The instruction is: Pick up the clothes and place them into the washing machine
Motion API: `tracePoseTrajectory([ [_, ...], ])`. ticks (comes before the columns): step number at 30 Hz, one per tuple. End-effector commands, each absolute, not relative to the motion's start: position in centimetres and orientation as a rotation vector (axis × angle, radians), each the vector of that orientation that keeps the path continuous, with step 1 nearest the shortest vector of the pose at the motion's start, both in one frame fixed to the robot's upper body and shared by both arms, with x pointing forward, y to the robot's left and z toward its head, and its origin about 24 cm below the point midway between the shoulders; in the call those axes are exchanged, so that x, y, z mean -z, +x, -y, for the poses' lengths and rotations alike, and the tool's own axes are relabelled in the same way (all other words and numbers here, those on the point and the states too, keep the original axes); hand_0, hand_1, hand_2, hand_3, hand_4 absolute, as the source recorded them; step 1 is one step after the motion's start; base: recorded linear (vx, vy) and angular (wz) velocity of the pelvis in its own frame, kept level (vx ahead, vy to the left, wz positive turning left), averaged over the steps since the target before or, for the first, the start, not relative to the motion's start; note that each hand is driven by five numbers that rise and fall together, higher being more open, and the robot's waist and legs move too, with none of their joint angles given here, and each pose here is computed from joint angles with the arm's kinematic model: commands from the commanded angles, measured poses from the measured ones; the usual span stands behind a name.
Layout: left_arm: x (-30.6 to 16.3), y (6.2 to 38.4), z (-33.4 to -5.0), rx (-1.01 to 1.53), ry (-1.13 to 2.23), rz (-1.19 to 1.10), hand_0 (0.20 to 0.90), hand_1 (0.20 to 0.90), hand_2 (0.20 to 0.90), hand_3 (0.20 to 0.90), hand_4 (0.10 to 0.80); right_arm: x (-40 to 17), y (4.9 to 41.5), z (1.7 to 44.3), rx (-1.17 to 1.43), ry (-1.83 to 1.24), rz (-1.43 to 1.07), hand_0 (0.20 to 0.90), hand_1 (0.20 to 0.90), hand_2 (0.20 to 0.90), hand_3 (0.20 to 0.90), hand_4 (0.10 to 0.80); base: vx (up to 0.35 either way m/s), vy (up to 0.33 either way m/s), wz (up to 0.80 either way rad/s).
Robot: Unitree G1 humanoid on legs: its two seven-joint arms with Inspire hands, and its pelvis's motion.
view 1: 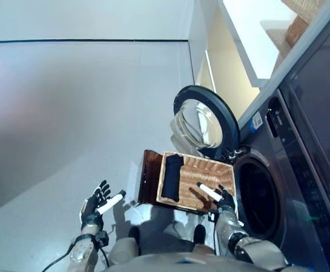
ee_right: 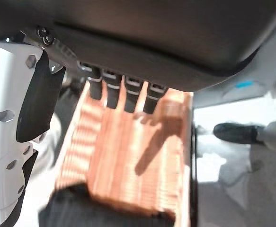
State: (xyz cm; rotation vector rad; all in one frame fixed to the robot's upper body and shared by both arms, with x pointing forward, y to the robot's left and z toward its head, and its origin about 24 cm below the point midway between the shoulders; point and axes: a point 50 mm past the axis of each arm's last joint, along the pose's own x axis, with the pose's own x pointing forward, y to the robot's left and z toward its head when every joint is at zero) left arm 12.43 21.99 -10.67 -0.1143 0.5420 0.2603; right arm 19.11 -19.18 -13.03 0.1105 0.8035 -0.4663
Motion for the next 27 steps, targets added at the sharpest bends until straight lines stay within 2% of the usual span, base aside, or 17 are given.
tracePoseTrajectory([
  [1, 8.4, 14.1, -23.6, -0.289, -0.070, -0.384, 0.900, 0.900, 0.900, 0.900, 0.800, 10.7, 22.3, 20.3, 0.431, -0.031, -0.645, 0.900, 0.900, 0.900, 0.900, 0.800, 0.005, -0.026, 0.11],
  [7, 8.0, 14.3, -24.1, -0.298, -0.047, -0.363, 0.900, 0.900, 0.900, 0.900, 0.800, 9.2, 24.2, 20.2, 0.350, -0.187, -0.562, 0.900, 0.900, 0.900, 0.900, 0.800, -0.031, -0.015, 0.11],
  [10, 6.5, 15.9, -24.4, -0.272, -0.030, -0.282, 0.900, 0.900, 0.900, 0.900, 0.800, 7.0, 26.4, 20.3, 0.318, -0.235, -0.447, 0.900, 0.900, 0.900, 0.900, 0.800, -0.190, -0.019, 0.33],
  [15, 5.9, 16.4, -24.4, -0.259, -0.025, -0.254, 0.900, 0.900, 0.900, 0.900, 0.800, 5.4, 28.0, 20.2, 0.277, -0.314, -0.374, 0.900, 0.900, 0.900, 0.900, 0.800, -0.086, 0.018, 0.20],
  [27, 4.3, 16.7, -24.8, -0.256, -0.029, -0.177, 0.900, 0.900, 0.900, 0.900, 0.800, 3.5, 30.0, 20.5, 0.297, -0.411, -0.306, 0.900, 0.900, 0.900, 0.900, 0.800, -0.032, 0.017, 0.02],
])
